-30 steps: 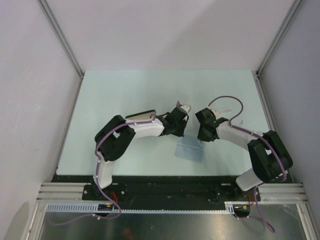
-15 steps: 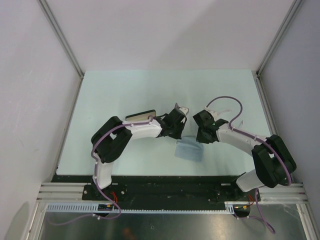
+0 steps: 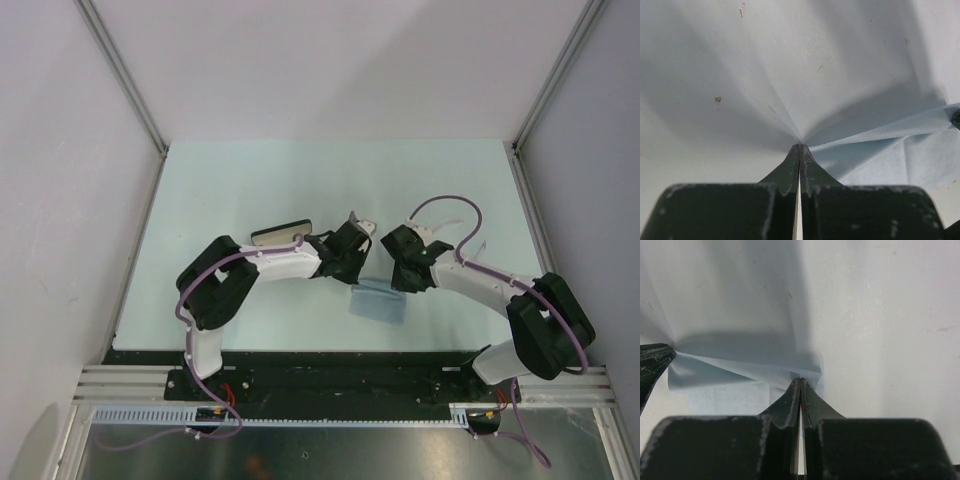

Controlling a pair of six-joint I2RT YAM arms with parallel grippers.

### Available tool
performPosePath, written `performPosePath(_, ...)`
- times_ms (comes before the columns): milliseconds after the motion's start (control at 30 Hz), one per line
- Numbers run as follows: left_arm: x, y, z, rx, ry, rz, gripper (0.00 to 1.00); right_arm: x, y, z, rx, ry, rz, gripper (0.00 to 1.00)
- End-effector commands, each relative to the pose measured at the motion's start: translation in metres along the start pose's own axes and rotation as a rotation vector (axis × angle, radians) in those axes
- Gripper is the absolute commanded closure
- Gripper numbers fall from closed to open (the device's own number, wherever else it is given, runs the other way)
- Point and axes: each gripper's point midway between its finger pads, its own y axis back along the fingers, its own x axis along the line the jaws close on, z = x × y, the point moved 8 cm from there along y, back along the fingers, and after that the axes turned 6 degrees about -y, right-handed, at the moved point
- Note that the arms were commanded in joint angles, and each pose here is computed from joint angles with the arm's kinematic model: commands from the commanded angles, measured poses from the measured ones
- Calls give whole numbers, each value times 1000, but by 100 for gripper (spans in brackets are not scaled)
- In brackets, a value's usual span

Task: Organize the sunglasses
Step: Fold the glasses cleaning cloth at the center of the board.

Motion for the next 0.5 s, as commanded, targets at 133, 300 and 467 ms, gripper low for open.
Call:
performPosePath(133, -7, 18, -13, 48, -62, -14, 100, -2, 15, 3, -28, -27, -12, 97)
performPosePath(300, -15, 25, -6, 19, -73, -30, 100, -3, 19, 3, -21, -34, -9, 97)
performPosePath(467, -17, 32, -3, 0, -71, -34, 100, -3, 20, 1, -5, -26, -4, 97)
